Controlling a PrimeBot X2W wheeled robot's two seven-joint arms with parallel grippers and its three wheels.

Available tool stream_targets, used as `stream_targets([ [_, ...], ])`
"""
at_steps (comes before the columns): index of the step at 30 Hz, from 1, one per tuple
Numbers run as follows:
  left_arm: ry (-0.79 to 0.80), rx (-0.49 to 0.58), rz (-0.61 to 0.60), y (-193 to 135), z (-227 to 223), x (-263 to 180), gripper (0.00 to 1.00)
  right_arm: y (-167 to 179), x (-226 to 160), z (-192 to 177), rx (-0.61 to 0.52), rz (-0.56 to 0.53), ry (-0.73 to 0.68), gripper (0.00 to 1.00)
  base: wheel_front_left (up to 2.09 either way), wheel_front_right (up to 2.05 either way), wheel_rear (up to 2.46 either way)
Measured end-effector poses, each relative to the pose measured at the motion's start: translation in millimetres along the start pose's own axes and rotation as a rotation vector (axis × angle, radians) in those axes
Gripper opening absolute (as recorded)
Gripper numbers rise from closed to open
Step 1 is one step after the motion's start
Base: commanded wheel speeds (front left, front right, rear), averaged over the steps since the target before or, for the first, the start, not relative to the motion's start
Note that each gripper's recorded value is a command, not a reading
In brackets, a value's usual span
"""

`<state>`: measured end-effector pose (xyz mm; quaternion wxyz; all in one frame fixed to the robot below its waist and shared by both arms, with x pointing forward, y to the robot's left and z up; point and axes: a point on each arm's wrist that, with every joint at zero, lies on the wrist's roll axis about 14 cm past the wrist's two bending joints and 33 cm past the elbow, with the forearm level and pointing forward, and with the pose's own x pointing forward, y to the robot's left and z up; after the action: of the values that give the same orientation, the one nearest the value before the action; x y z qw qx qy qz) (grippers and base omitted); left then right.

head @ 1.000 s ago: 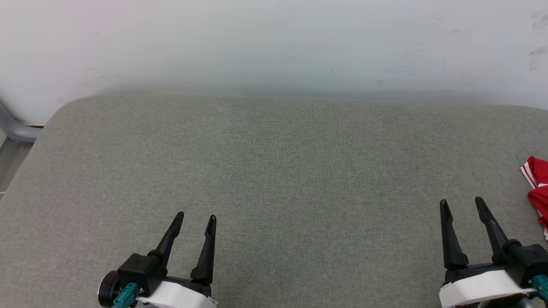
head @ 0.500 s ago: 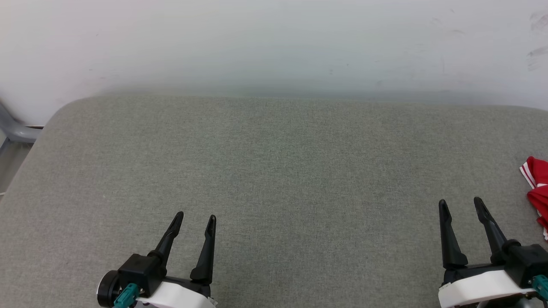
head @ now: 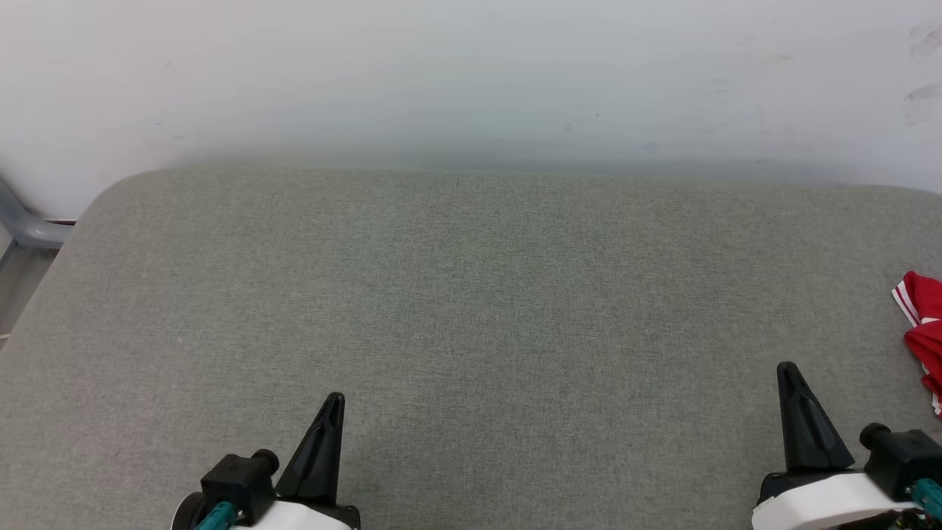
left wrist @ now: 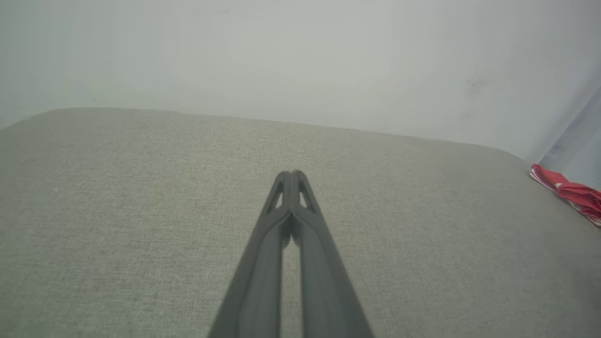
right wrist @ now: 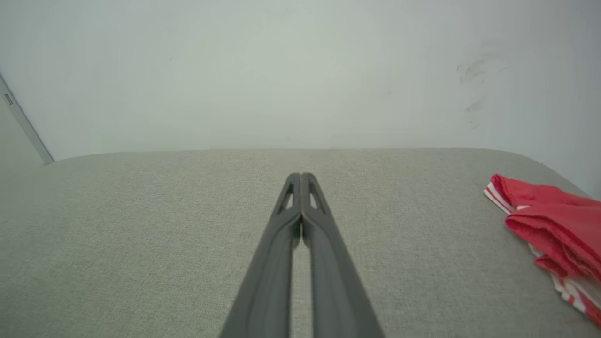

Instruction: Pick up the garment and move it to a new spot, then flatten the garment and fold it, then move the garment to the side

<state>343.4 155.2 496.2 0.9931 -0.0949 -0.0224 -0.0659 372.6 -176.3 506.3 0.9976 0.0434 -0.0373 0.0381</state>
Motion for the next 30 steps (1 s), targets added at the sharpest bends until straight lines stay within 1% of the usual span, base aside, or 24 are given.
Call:
stream_targets([
  [15, 0.011, -0.268, 0.08, 17, -2, 4, 0.0, -11, -1, -7, 0.285, -0.073, 0.035, 0.0, 0.0, 0.0, 0.0],
  [16, 0.016, -0.301, 0.089, 19, -3, 5, 0.0, -12, -1, -8, 0.322, -0.081, 0.038, 0.0, 0.0, 0.0, 0.0],
  [30, 0.012, -0.508, 0.132, 29, -2, 11, 0.0, -18, 2, -11, 0.545, -0.118, 0.049, 0.0, 0.0, 0.0, 0.0],
])
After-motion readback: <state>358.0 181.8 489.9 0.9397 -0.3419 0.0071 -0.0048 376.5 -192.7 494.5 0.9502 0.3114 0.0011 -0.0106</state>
